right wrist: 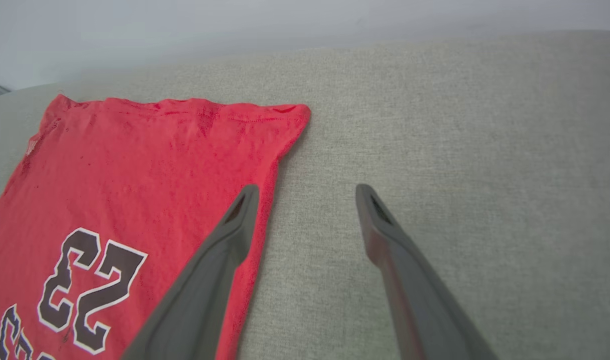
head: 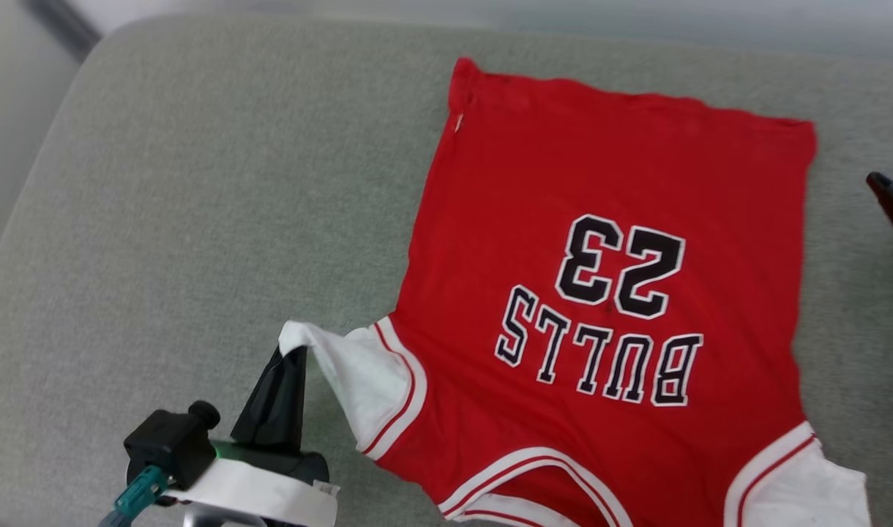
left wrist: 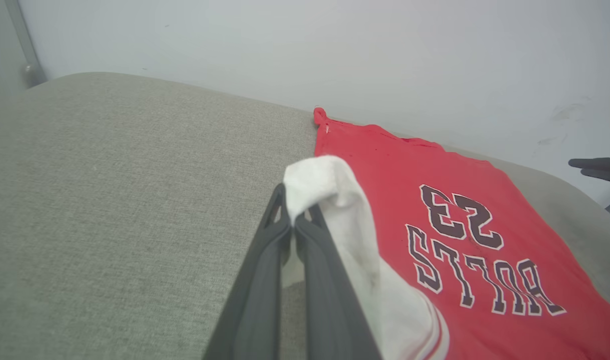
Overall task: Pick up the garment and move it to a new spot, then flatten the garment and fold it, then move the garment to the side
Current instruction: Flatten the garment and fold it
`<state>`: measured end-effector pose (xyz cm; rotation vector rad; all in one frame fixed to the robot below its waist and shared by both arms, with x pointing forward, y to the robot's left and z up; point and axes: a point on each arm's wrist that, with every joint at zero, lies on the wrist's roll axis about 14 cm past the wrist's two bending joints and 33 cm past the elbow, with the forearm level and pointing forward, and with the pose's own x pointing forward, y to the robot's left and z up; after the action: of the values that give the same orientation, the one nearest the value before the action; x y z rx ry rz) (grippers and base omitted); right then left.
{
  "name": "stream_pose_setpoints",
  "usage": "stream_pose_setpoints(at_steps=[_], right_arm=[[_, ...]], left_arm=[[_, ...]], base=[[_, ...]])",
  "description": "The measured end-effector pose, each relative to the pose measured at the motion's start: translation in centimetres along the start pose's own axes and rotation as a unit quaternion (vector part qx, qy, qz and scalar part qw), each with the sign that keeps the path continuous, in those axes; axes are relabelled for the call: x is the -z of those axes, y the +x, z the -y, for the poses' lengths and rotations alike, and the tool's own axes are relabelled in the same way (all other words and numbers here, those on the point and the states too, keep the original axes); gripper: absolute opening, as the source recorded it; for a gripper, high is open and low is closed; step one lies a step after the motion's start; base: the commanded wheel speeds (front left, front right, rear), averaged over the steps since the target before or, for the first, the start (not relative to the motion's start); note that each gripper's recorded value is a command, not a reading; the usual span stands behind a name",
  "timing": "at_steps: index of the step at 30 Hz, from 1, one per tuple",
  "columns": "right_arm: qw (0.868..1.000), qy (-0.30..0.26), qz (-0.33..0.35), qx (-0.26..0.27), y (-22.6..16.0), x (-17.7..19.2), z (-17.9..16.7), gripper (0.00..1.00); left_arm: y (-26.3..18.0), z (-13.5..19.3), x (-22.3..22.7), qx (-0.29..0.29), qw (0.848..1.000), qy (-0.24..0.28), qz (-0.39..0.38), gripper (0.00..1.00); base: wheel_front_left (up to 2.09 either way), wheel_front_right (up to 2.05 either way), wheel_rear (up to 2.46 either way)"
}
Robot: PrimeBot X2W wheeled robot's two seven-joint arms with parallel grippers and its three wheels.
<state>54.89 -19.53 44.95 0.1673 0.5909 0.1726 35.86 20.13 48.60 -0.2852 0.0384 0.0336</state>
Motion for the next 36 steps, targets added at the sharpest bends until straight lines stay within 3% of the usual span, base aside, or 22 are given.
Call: stream_pose_setpoints(at_steps=[3,8,19,20,21,22,29,36], right_arm=[[0.998,0.004,-0.067,-0.006,2.7,0.5,-0.5,1.0],[0.994,-0.004,-0.111,-0.01,6.8,-0.1,-1.5,1.0],[0.976,-0.003,-0.215,-0.022,12.7,5.2,-3.1,1.0],[0.975,0.001,-0.223,-0.021,12.7,5.4,-3.1,0.92],[0.974,0.003,-0.226,-0.02,12.7,5.4,-3.0,0.33],[0.973,0.003,-0.23,-0.018,12.7,5.4,-2.9,0.0],[0.969,-0.007,-0.248,-0.006,10.9,5.0,-2.8,0.0],[0.968,-0.064,-0.24,0.027,6.3,3.0,-1.2,0.0]], left_arm=[[0.7,-0.1,0.2,0.001,1.0,-0.002,-0.001,0.0],[1.9,-0.8,0.8,-0.002,1.0,0.003,-0.007,0.0],[3.3,-2.3,3.7,-0.016,0.999,0.01,-0.044,0.0],[3.3,-2.3,3.8,-0.017,0.999,0.01,-0.045,0.0],[3.4,-2.4,3.9,-0.017,0.999,0.01,-0.047,0.0],[3.4,-2.4,4.0,-0.017,0.999,0.01,-0.047,0.0],[3.1,-2.3,3.5,-0.013,0.999,0.011,-0.039,0.0],[1.4,-3.4,2.5,-0.031,0.999,0.01,-0.031,0.0]], base=[[0.0,0.0,0.0],[0.0,0.0,0.0],[0.0,0.0,0.0],[0.0,0.0,0.0],[0.0,0.0,0.0],[0.0,0.0,0.0],[0.0,0.0,0.0],[0.0,0.0,0.0]])
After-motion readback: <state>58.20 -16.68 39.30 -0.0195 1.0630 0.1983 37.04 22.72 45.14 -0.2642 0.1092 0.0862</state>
